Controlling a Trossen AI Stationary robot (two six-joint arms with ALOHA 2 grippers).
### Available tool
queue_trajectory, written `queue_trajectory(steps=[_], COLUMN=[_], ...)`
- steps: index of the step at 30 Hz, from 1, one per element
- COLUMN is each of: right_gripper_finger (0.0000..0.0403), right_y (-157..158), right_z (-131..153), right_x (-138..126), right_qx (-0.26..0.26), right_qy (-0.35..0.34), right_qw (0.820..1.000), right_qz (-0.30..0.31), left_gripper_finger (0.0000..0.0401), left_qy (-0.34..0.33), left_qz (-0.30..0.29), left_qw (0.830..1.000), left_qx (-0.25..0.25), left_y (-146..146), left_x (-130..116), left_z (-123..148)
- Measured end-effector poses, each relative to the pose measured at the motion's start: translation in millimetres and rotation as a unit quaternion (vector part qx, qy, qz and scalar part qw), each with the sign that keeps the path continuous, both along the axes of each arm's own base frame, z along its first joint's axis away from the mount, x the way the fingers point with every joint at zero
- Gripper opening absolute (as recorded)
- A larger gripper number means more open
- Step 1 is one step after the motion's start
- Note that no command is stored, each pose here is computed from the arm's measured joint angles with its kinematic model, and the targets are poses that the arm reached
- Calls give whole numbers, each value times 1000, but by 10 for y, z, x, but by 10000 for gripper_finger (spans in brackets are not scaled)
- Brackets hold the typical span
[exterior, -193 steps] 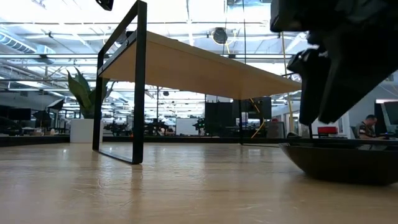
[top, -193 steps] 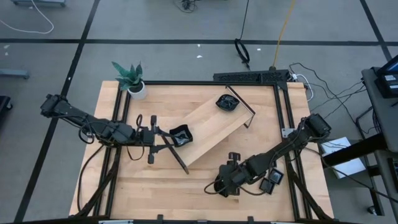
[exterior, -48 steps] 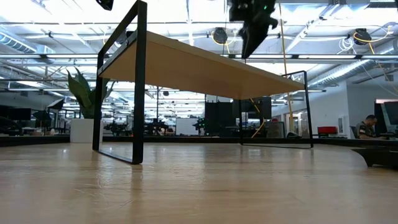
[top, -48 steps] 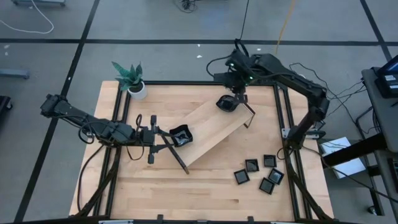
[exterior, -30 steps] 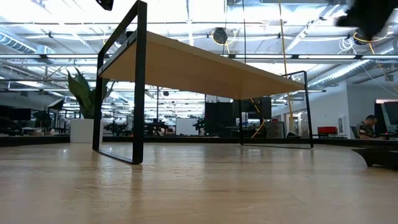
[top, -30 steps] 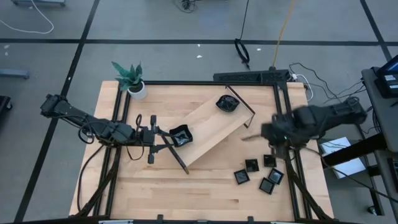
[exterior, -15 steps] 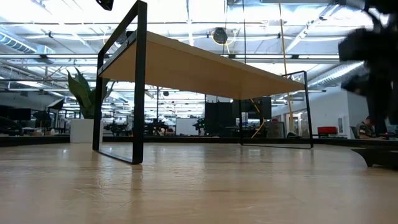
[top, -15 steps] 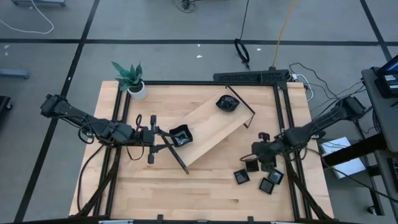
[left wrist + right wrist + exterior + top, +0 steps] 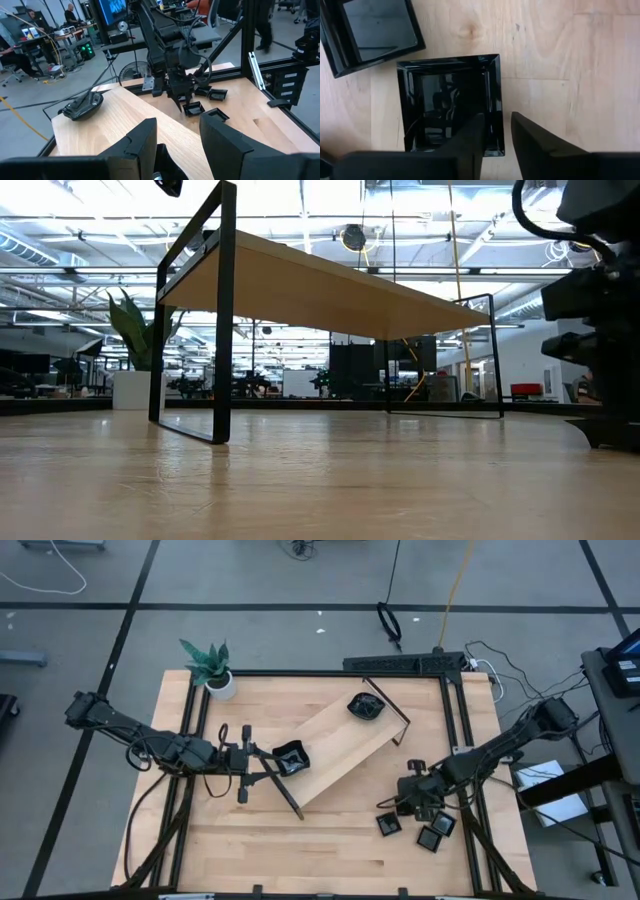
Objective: Pick & Place Mini shaped plates
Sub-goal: Put the square plate on the shelf
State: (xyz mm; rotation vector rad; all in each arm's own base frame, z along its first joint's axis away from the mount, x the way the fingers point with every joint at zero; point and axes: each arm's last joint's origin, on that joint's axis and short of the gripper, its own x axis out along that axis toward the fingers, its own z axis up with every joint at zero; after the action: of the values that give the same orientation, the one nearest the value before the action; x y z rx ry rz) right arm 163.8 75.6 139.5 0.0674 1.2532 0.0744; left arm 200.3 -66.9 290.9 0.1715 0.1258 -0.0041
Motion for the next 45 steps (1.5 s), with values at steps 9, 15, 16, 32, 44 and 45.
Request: queue_trajectory(steps=[9,15,16,32,44,45], right_gripper_finger=[9,3,2,1,1,1], right_y=[1,-3,-2,19,-15,-53], right_z=[61,60,61,506,1370,1449], right_x=[-13,-20,-19,30,324,365], right_qx=[11,6,5,42,46,46], right_qy=[-17,-13,-13,-108,-275,-283], right_qw=[999,999,999,992,958,956], right_qz=[29,35,37,39,75,64], left_gripper_finger=[152,152,152,152,152,152], left_qy=[0,0,0,0,0,0], left_qz=[0,0,0,0,0,0], left_qw=[1000,1000,1000,1000,1000,1000], left_qx=[0,0,0,0,0,0], left_y=[0,0,0,0,0,0], left_x=[0,0,1,0,0,0], left_z=[0,0,0,0,1,1])
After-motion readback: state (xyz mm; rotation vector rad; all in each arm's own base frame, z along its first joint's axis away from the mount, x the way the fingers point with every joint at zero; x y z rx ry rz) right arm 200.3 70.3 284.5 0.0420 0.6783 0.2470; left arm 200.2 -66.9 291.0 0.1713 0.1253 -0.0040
